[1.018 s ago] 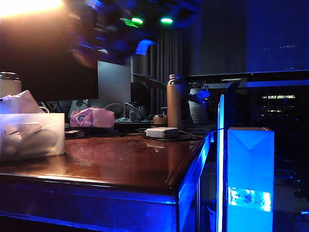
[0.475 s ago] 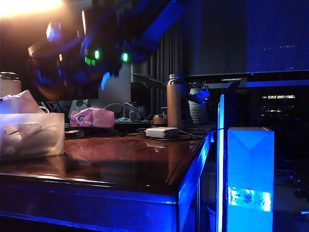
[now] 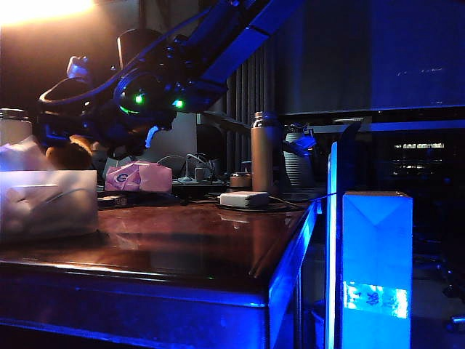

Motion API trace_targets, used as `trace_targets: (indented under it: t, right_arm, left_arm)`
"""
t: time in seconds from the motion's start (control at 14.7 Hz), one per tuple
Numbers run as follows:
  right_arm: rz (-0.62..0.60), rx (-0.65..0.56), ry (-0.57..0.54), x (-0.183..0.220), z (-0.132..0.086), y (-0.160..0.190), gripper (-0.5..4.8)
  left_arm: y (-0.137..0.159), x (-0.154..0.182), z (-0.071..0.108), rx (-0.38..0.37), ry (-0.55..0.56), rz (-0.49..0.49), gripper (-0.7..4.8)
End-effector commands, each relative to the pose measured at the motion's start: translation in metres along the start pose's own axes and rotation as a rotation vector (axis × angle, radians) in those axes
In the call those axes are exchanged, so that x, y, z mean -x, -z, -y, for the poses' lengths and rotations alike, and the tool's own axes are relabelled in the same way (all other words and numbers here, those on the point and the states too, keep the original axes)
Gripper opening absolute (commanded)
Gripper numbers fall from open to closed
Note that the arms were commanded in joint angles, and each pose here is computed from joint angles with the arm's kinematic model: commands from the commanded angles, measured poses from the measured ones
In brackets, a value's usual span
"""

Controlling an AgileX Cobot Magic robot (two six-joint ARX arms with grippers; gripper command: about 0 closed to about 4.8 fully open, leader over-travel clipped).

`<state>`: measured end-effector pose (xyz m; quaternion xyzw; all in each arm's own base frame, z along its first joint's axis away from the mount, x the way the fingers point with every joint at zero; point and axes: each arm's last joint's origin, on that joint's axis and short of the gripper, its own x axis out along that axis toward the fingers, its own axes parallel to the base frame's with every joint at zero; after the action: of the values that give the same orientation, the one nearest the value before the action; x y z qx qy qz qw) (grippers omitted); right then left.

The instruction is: Pick up the kiwi and place it into the translucent box.

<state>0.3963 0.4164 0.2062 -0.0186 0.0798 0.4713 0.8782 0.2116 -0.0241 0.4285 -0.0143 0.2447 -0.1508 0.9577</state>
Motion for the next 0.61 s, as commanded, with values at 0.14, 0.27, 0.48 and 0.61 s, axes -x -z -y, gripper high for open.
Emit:
trace_targets:
  t: [0.14,0.27,0.48,0.61]
  right_arm:
    - [0.022,0.054,-0.057,0.001,-0.009,-0.008,4.79]
    - [0.05,0.072,-0.036,0.007,-0.006,-0.024,4.79]
    - [0.086,0.078,0.142,0.031,0.014,-0.065,1.53]
    - [0.145,0.086,0.261,0.06,0.03,-0.106,-0.05]
  left_arm:
    - [-0.002,0.002,0.001,-0.005,0.005,0.019,-0.03]
    - [-0.002,0.002,0.001,-0.005,0.005,0.019,-0.03]
    - [-0.002,0.003,0.001,-0.023,0.005,0.023,-0.03]
    - [-0.001,0.008,0.003,-0.042,0.034,0.024,-0.03]
